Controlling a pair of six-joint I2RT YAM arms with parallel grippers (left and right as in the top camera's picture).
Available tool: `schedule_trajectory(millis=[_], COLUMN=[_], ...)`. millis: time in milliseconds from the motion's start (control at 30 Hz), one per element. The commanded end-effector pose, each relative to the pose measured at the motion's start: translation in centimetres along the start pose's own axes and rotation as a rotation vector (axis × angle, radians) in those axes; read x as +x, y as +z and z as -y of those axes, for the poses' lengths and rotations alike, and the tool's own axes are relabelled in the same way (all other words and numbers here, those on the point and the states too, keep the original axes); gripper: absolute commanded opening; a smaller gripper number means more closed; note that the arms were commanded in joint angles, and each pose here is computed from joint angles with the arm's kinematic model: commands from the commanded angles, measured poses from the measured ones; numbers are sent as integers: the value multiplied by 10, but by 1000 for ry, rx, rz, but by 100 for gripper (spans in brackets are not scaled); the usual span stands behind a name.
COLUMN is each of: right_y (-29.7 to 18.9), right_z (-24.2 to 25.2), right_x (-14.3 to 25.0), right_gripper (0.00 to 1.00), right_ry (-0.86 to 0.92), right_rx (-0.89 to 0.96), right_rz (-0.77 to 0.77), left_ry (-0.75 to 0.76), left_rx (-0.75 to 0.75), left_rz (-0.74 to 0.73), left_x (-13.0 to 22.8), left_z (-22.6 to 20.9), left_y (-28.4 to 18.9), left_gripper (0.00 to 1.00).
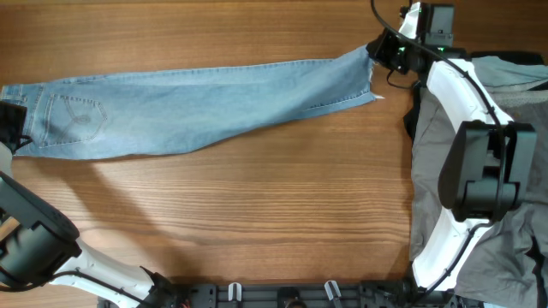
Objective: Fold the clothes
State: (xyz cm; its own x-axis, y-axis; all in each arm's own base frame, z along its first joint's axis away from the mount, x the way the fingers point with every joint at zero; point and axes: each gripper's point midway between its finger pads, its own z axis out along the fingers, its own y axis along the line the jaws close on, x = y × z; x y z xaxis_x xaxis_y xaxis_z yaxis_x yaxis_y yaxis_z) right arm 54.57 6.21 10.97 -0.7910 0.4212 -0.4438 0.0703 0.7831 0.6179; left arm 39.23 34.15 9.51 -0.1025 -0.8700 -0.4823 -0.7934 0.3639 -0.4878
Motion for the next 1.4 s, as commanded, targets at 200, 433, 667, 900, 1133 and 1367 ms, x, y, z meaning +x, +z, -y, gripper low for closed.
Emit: schedule_trajectory(millis=[200,433,667,900,1133,1367], right_y=[-77,-12,22,1,-37,-122], right_z=[-97,14,32,7,-37,-115], right_x=[-17,-6,27,28,12,-70], right_gripper=[4,10,81,73,70,70], right_ry=[-223,-26,31,28,-41,-91], right_rx=[102,38,2,-74,-165,-208], right_rz=[185,-9,-124,-154,-107,202], left_ry=[31,32,32,38,135,319], left_rx=[31,33,32,91,145,145], left_rz=[21,25,24,-21,-83,29], left_x=[-8,-9,-9,-1,12,-28], left_z=[14,14,14,24,33,106], left_y=[-7,-7,-7,-7,-16,-78], left_gripper=[51,52,52,57,50,46])
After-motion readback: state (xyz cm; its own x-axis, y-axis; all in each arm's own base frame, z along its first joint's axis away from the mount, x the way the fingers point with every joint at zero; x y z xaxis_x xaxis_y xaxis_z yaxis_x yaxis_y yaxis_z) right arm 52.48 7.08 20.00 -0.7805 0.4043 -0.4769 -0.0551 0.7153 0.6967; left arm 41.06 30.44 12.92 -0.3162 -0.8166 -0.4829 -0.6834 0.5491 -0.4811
